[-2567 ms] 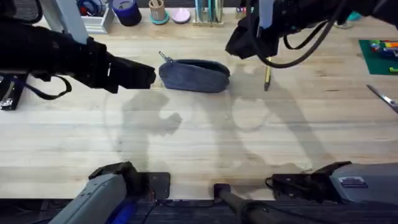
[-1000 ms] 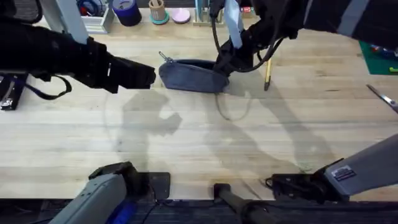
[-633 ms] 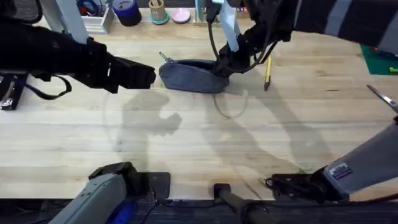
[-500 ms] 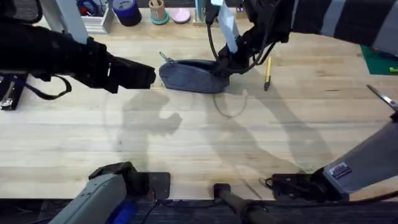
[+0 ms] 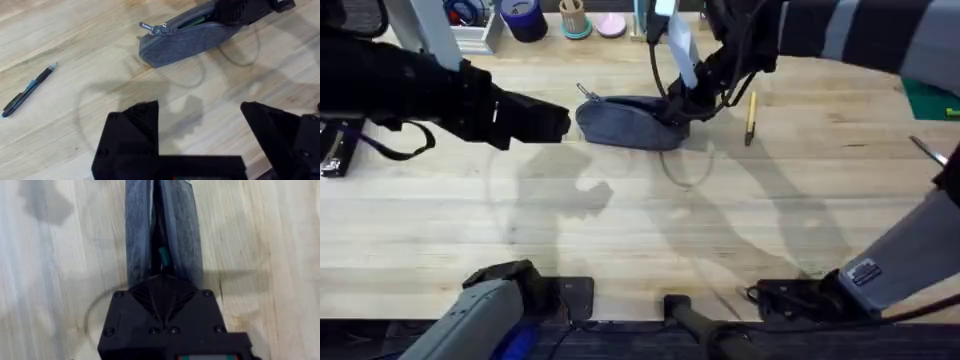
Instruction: Unzip the bag, pick up the pens from the table one at a time and place them inside, then zip the bag closed.
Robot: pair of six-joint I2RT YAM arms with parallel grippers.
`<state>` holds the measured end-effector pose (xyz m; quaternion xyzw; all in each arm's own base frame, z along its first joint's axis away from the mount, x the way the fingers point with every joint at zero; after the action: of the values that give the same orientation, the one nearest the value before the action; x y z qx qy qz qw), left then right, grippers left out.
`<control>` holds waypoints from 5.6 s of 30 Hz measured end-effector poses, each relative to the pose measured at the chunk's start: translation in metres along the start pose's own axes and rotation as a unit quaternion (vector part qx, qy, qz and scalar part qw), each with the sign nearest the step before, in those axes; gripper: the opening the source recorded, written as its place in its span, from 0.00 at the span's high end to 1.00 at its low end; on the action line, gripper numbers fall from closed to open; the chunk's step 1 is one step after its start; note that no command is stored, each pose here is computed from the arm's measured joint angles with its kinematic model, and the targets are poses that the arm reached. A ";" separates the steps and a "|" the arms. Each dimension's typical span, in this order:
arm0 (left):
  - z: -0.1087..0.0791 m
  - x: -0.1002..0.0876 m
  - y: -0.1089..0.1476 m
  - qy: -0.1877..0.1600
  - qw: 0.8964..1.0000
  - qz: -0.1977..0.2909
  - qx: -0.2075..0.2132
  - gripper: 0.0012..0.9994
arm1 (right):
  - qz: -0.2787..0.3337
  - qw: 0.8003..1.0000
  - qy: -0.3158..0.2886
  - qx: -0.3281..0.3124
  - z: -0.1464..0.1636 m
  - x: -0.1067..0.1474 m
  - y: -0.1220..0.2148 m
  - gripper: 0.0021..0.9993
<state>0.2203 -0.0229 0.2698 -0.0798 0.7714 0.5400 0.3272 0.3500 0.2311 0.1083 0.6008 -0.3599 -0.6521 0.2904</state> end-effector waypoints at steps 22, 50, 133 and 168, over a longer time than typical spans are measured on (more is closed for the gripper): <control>0.000 0.000 0.000 0.000 1.000 0.000 0.000 0.00 | -0.001 1.000 0.005 0.001 -0.002 0.000 -0.004 0.28; 0.000 0.000 0.000 0.000 1.000 0.000 0.000 0.00 | -0.002 1.000 -0.013 0.004 -0.007 -0.006 -0.003 0.00; 0.000 -0.001 0.000 -0.001 1.000 -0.002 -0.001 0.00 | 0.067 0.682 -0.626 0.372 0.005 0.067 0.220 0.00; 0.000 -0.001 0.000 -0.001 1.000 -0.002 -0.001 0.00 | 0.169 0.655 -0.686 0.269 -0.058 0.151 0.107 0.01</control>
<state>0.2211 -0.0227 0.2702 -0.0808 0.7704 0.5402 0.3289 0.3855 0.0408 0.1082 -0.0364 -0.7117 -0.6932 -0.1080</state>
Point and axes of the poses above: each hand's point on the last joint's axis, 136 mm out from that joint toward the fingers, its own y axis back along the fingers, its own z axis along the line the jaws close on, x = y × z, the point moved 3 cm from there along y, back along the fingers, and after that the axes turned 4 degrees about y, right-handed, at the moved point
